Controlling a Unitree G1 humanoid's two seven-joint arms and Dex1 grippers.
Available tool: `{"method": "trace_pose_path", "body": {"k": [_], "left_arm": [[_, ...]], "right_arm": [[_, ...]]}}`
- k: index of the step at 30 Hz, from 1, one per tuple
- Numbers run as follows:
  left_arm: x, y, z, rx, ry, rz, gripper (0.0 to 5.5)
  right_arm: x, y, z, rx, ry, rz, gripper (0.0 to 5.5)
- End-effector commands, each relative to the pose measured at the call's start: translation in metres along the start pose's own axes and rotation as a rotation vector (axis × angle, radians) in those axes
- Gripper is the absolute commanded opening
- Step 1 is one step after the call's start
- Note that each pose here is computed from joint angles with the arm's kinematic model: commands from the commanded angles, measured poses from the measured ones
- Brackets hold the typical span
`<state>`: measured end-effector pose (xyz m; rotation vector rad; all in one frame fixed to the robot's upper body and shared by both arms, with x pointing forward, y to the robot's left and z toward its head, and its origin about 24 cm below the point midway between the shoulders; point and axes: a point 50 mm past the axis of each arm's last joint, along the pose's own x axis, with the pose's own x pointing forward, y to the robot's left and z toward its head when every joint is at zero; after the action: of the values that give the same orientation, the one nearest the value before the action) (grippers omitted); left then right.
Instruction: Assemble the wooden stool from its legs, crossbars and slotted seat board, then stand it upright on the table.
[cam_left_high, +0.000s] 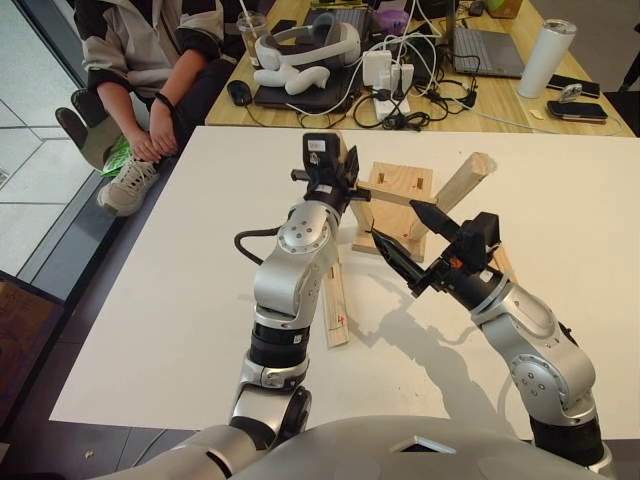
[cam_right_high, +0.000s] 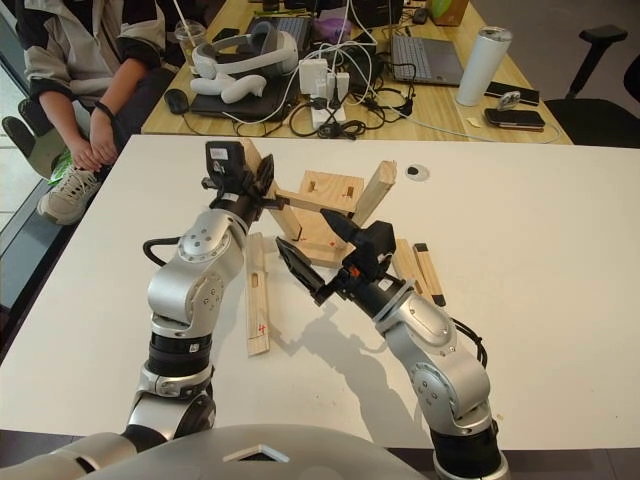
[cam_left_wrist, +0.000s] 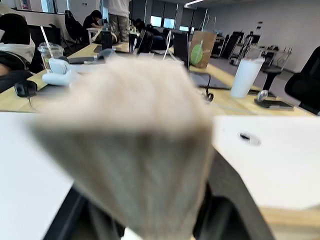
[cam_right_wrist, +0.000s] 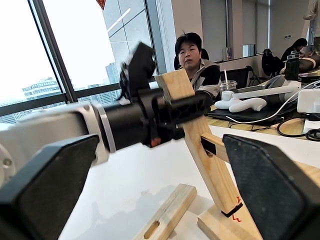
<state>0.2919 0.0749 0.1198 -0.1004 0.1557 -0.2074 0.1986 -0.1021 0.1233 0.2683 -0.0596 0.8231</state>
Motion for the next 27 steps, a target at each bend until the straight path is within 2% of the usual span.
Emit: {"method": "trace_pose_path", "body": {"k": [1, 5, 11, 15, 19, 27], "left_arm": [[0.001, 0.001, 0.012, -0.085, -0.073, 0.011, 1.92], [-0.001, -0.001, 0.029, -0.146, -0.17, -0.021, 1.97], [-0.002, -0.002, 0.038, -0.159, -0.207, -0.03, 1.97], [-0.002, 0.0, 0.043, -0.168, -0.226, -0.03, 1.97], [-0.002, 0.003, 0.044, -0.167, -0.226, -0.03, 2.01], [-0.003, 0.009, 0.043, -0.185, -0.219, -0.01, 2.01]], "right_arm": [[0.002, -0.002, 0.002, -0.02, 0.0, 0.001, 4.63], [0.002, -0.001, 0.002, -0.02, -0.004, 0.0, 4.63], [0.005, -0.003, 0.002, -0.02, -0.015, -0.017, 4.63], [0.033, -0.011, 0.009, -0.016, -0.096, -0.102, 4.63], [0.06, -0.021, 0.005, 0.006, -0.132, -0.243, 4.08], [0.087, -0.021, -0.023, -0.024, -0.014, -0.389, 2.54]]}}
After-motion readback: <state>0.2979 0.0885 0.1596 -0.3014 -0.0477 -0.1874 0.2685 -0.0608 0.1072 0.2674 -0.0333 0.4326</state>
